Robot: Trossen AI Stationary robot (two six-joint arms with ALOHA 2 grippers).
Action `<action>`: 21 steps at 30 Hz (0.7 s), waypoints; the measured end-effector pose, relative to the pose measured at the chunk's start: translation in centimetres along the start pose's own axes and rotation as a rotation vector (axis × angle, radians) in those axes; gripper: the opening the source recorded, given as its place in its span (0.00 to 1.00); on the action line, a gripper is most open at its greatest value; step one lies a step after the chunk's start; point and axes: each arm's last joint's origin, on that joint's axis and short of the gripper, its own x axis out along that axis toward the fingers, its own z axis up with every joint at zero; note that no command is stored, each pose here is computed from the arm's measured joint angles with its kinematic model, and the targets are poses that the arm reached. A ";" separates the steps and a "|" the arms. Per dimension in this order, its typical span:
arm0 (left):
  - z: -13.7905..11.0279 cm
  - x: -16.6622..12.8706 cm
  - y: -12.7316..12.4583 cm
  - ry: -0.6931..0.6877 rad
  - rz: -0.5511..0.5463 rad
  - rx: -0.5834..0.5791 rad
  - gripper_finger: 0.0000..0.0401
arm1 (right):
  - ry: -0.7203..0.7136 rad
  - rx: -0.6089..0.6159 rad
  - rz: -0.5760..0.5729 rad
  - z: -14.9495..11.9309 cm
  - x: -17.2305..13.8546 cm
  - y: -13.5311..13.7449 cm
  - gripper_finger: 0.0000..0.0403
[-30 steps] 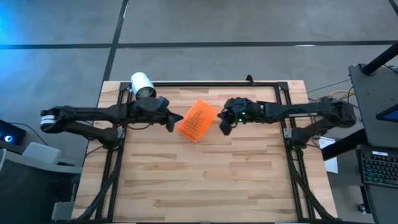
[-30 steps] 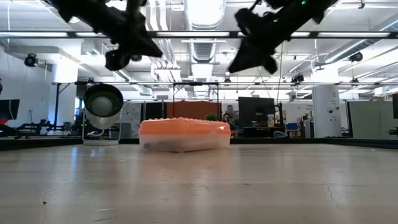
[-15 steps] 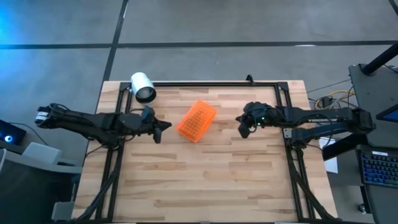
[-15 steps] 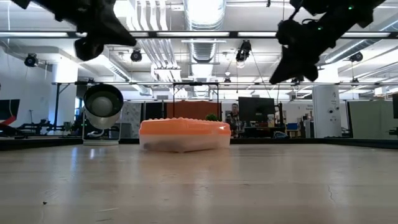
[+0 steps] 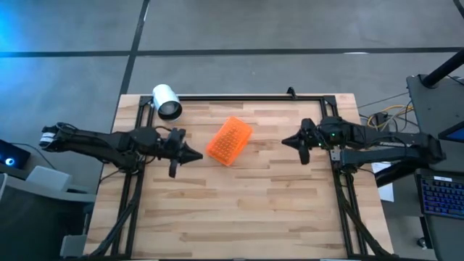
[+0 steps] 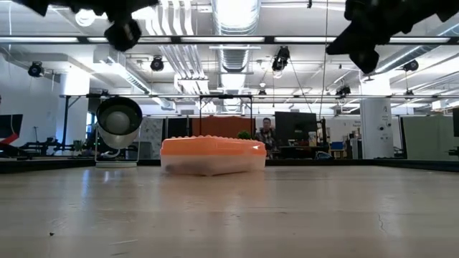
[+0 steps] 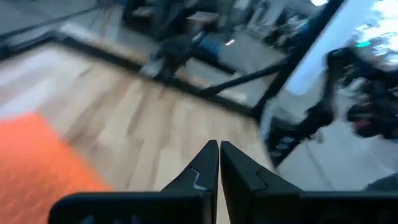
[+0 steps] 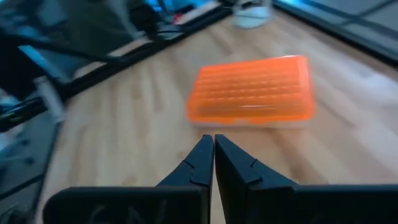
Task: Pick & place school supplies into a supply box
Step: Return to Home Position
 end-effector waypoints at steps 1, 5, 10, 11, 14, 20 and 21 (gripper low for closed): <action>-0.6 -0.2 0.4 0.019 0.020 -0.009 0.00 | -0.003 -0.011 0.038 -0.4 0.0 -0.1 0.02; -2.4 -1.4 1.6 -0.002 0.053 -0.083 0.00 | -0.014 -0.002 0.159 -2.5 -0.2 -0.7 0.02; -4.3 -3.4 2.4 -0.116 0.026 -0.102 0.00 | -0.084 0.046 0.262 -4.0 -0.9 -1.2 0.02; -4.6 -3.7 2.6 -0.144 0.031 -0.100 0.00 | -0.099 0.045 0.266 -4.2 -1.0 -1.3 0.02; -5.8 -4.6 3.2 -0.199 0.060 -0.086 0.00 | -0.158 0.050 0.224 -4.8 -1.4 -1.8 0.02; -7.3 -5.9 3.8 -0.265 0.043 -0.014 0.00 | -0.207 0.084 0.178 -6.1 -1.6 -2.6 0.02; -7.5 -6.1 3.8 -0.271 0.035 -0.003 0.00 | -0.212 0.093 0.180 -6.2 -1.6 -2.7 0.02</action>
